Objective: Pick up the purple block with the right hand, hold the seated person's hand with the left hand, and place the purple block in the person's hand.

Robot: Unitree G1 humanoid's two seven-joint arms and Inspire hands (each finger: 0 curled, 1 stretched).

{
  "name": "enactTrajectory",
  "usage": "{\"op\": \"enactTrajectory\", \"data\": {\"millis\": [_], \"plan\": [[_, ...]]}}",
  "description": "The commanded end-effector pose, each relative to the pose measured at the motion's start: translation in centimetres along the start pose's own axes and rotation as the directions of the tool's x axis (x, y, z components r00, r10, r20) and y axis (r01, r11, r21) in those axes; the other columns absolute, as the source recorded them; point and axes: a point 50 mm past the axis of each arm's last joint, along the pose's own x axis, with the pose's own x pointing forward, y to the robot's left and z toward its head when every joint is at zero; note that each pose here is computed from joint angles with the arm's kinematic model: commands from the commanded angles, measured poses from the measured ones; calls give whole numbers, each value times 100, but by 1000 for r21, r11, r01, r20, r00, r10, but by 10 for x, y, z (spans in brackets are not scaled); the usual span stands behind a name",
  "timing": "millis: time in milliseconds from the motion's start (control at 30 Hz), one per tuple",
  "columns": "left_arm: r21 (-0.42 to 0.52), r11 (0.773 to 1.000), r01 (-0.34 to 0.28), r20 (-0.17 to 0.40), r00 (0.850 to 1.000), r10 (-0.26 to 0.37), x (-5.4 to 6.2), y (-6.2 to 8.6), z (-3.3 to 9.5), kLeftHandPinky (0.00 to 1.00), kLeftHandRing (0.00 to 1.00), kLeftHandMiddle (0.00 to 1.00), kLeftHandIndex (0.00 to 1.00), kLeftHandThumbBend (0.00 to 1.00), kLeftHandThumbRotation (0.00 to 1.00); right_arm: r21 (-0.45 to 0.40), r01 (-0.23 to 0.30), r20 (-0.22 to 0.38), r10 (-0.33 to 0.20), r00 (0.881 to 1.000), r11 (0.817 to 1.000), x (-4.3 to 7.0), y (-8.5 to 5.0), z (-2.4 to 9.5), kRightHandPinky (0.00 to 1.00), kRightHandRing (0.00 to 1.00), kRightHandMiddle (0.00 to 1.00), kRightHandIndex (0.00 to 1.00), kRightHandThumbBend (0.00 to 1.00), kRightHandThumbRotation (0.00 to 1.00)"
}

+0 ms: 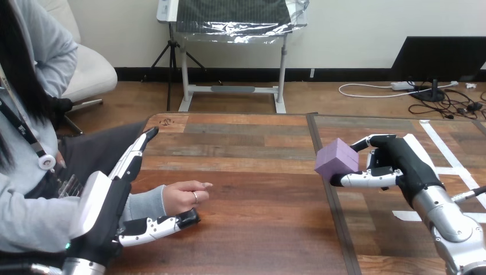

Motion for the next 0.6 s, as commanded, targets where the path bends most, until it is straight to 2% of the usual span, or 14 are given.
{"op": "enactTrajectory", "data": {"millis": [0,233,567], "plan": [[84,996,17,75,997,-23,25,11,9,92,95,96,97,100,54,38,37,168,-43,985,999,17,-6,43,1,5,8,6,50,0],[156,985,70,35,996,-77,30,12,2,92,94,95,95,100,55,44,28,174,-35,984,999,19,-1,47,1,5,8,6,51,0],[238,958,159,0,986,-164,37,14,-3,90,93,93,91,100,50,72,9,197,-23,980,997,20,7,52,1,5,8,6,51,0]]}}
